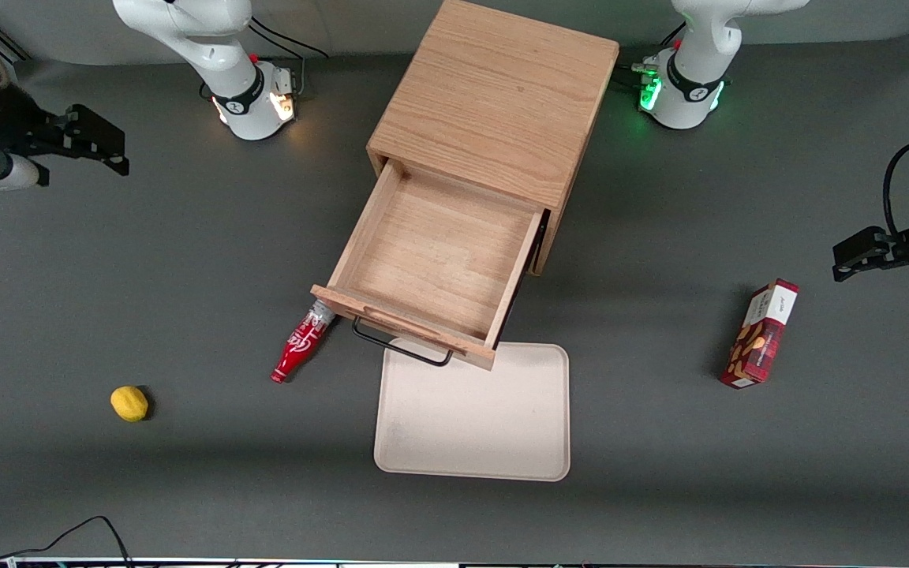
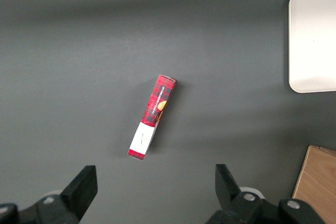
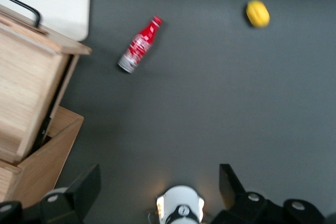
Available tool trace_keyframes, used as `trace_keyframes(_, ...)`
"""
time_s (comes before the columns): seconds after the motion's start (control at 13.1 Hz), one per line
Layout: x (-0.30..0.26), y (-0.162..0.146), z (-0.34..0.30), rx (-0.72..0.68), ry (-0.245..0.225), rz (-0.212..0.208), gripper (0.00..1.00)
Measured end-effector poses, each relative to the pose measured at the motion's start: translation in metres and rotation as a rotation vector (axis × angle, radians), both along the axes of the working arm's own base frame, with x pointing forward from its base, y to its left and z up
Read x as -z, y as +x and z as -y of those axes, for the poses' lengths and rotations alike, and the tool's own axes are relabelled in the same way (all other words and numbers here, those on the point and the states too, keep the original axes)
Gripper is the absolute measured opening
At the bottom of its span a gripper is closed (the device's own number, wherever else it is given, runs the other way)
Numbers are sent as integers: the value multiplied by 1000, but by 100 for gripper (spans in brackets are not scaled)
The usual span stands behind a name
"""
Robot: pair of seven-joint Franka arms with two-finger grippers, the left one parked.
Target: Open upper drawer
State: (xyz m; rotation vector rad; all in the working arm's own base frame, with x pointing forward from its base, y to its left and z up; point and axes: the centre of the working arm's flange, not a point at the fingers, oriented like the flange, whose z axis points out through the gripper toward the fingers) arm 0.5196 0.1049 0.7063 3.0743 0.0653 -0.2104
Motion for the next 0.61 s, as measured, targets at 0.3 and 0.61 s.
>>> trace_keyframes(0.3,28,-41,59,162,22,36,100)
trace_keyframes(0.61,35,-76,53,161,14,103,100)
